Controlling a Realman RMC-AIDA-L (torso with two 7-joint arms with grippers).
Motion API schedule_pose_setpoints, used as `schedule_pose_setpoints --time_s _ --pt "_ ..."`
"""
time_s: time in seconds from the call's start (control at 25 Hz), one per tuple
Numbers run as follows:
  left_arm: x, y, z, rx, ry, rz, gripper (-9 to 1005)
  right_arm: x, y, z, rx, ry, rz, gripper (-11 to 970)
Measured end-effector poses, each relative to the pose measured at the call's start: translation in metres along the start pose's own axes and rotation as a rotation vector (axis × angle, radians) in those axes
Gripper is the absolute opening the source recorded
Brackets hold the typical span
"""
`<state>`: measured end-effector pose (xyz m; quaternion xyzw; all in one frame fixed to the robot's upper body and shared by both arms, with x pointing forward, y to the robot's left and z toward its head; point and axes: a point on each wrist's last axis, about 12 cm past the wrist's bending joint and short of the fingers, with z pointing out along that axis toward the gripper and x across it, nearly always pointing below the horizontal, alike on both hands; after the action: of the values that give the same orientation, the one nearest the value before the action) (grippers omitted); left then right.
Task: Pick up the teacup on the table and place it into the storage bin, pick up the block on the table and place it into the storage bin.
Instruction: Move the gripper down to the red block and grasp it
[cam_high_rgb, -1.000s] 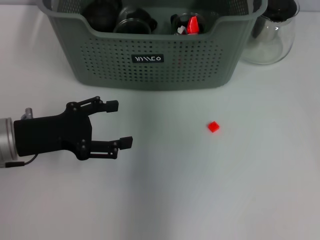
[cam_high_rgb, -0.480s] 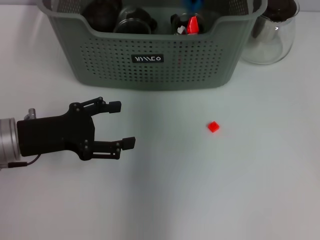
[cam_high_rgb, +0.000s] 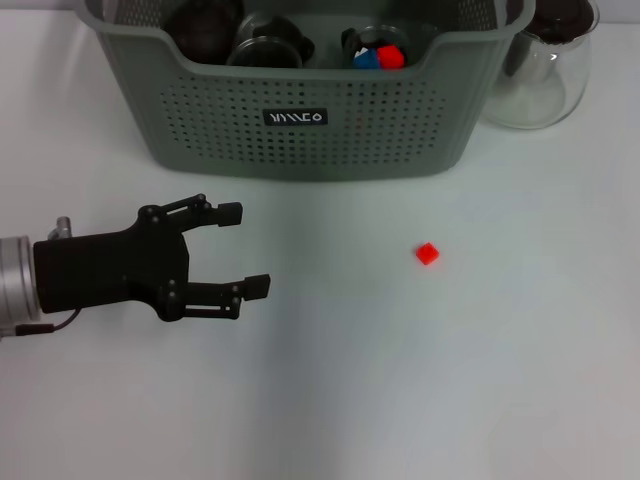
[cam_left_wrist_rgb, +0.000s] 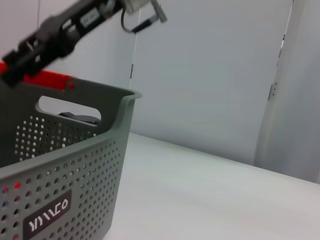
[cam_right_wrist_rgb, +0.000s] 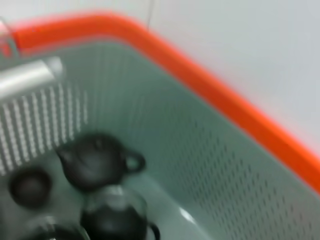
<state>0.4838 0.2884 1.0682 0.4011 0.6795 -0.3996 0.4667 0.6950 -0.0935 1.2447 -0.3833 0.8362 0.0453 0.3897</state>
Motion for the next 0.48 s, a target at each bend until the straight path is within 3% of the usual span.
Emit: schedule_pose_setpoints --time_s 0.2,0.48 --pt "0.000 0.000 -0.001 0.000 -0.001 -0.002 948 -0.018 0.003 -0.050 -0.085 -0.115 0.005 699" --pt "0.001 0.000 -0.003 -0.003 -0.001 -0.005 948 0.008 0.018 -0.105 -0.268 -0.096 -0.034 698"
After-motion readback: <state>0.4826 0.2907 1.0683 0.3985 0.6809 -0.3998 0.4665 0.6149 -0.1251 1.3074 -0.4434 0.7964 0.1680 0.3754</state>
